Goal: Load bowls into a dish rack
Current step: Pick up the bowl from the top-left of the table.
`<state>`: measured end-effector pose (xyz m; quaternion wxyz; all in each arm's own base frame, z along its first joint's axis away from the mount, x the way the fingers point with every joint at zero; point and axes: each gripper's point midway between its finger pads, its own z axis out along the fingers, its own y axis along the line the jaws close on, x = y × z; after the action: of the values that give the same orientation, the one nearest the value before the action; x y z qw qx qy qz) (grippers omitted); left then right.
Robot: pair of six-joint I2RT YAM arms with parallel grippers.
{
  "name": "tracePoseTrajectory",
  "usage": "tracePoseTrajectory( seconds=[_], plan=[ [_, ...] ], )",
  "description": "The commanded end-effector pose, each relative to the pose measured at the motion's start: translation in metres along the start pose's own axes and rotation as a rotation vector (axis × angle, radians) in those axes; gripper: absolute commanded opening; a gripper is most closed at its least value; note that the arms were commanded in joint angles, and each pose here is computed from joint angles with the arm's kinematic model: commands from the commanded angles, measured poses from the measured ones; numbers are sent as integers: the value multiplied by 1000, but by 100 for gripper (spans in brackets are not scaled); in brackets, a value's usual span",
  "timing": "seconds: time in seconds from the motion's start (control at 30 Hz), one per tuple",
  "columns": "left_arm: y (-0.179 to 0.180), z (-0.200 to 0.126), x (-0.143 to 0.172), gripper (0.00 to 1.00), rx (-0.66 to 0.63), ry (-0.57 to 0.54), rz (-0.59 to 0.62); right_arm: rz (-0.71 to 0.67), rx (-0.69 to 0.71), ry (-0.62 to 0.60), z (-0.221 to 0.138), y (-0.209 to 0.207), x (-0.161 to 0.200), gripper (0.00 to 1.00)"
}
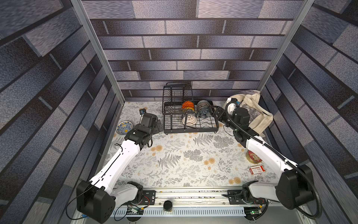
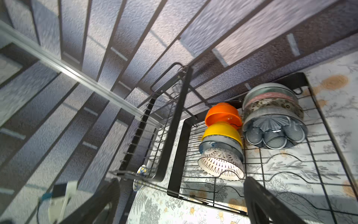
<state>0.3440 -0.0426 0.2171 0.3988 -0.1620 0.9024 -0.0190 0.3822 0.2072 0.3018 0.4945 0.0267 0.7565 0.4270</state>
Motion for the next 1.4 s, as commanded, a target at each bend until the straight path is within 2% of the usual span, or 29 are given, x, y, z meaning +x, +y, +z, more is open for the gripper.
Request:
tracePoseTrajectory(
  seconds=[0.0,0.07,0.17,0.33,0.5,0.6,0.73,0.87,1.07,1.27,1.37],
  plan=[
    [22,14,10,100,-32,161,9,-226,-65,31,-2,40,16,100],
    [44,31,2,100,-96,193,-18,-322,-83,54,1,63,28,100],
    [69,57,-7,100,-137,252,-75,-380,-93,119,12,78,48,100],
    [106,102,-8,100,-196,388,-152,-500,-126,143,24,109,66,100],
    [135,140,-2,98,-284,469,-67,-528,-143,180,29,127,83,100],
    [141,158,6,95,-285,519,-77,-521,-164,197,30,132,90,100],
    [139,174,-2,93,-272,506,-51,-502,-144,225,32,126,98,100],
    [148,183,-6,81,-308,526,-33,-490,-103,231,33,115,102,100],
    [155,186,-4,56,-317,541,-51,-509,-30,222,34,103,96,100],
    [161,192,5,43,-337,568,-38,-508,-4,219,35,102,92,100],
    [158,192,6,37,-322,571,-68,-507,17,223,34,99,91,100]
  ],
)
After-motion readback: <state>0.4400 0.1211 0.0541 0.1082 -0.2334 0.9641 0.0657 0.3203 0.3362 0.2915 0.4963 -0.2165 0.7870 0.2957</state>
